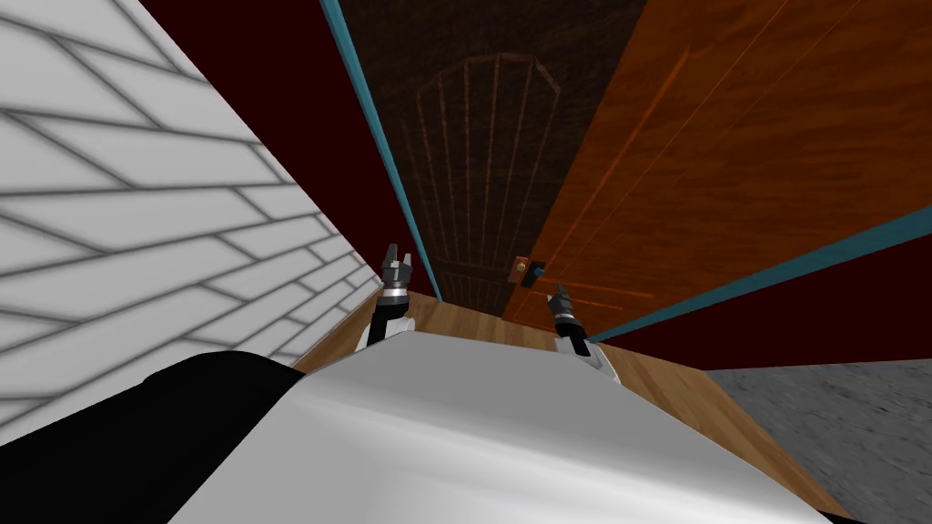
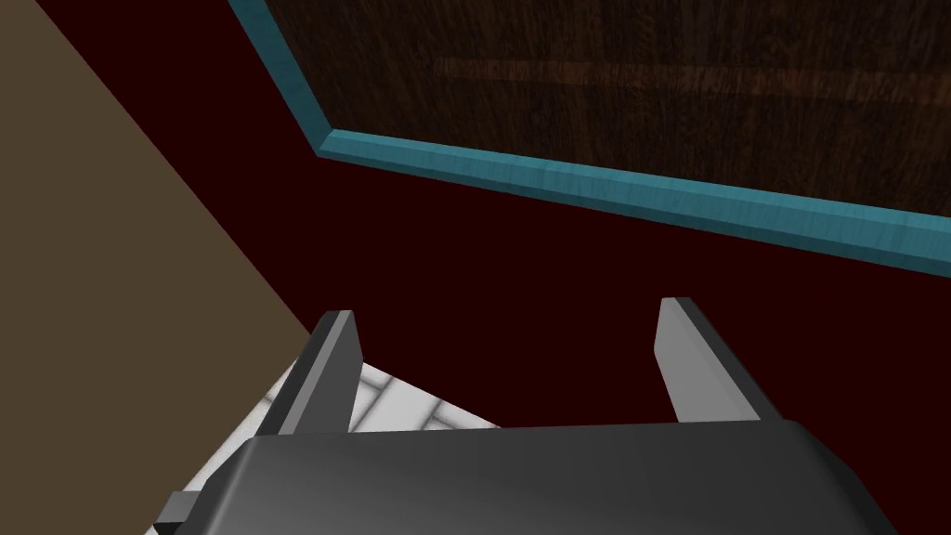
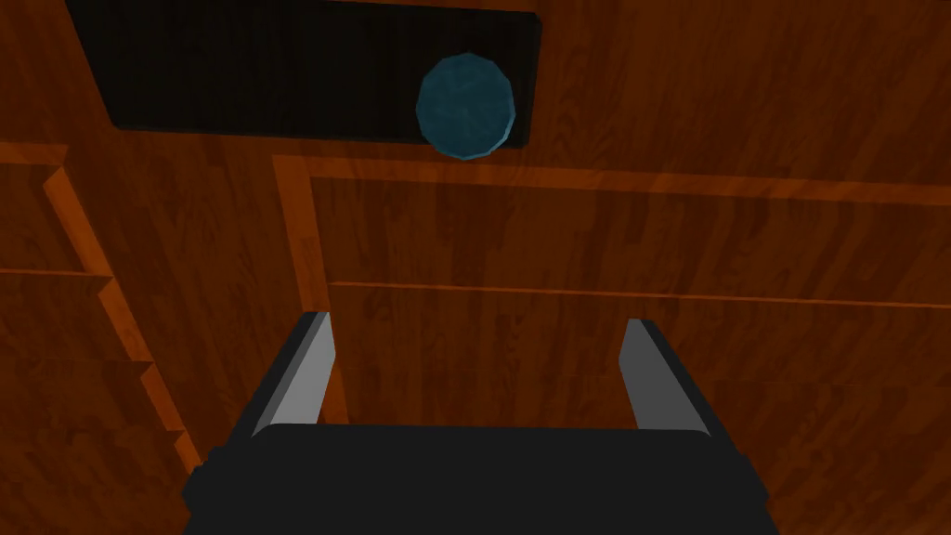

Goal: Pull the door open

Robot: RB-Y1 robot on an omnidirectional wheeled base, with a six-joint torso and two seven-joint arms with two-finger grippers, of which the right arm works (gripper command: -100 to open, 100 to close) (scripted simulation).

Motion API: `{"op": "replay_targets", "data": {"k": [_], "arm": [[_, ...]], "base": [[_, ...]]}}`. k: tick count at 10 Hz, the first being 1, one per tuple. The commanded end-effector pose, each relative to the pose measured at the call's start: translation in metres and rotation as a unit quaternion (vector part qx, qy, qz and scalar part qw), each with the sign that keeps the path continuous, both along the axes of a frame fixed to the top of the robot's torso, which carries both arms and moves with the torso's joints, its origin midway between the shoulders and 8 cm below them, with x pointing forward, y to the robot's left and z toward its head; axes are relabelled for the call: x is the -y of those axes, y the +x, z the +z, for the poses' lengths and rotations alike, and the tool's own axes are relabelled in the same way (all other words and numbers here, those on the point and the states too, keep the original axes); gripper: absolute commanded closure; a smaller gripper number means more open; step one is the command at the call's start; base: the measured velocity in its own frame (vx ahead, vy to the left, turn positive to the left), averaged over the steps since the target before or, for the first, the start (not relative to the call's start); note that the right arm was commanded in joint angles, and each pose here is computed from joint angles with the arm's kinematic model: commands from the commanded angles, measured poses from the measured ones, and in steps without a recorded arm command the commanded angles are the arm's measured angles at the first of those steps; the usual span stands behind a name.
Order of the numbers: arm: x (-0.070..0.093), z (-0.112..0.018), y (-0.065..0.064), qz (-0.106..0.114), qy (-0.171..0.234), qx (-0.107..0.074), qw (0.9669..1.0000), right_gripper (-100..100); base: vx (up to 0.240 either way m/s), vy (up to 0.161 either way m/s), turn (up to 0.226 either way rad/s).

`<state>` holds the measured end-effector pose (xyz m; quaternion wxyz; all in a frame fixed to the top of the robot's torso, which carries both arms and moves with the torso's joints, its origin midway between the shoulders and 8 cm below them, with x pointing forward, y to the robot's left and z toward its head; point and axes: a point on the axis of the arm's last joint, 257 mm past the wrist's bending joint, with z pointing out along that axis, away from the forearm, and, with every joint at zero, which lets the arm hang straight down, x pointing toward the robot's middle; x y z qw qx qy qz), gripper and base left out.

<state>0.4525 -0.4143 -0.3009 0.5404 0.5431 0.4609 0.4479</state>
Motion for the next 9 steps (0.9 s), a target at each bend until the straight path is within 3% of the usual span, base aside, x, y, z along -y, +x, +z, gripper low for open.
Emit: {"op": "replay_targets", "data": {"k": [1,4,6,9], "arm": [[0.021,-0.007,-0.01,-0.018,-0.006,-0.012,0.9997,-100],[0.053,-0.016,-0.025,-0.048,-0.015,-0.027,0.9984,-100],[0.048,-0.013,-0.019,-0.045,-0.014,-0.023,0.9987,-100],[0.024,-0.004,-0.002,-0.025,-0.008,-0.007,0.9996,-100]], "base": [[-0.021,-0.009,-0.152],[0.068,-0.079,-0.132],[0.176,-0.033,0.04],[0.178,0.046,0.107]]}}
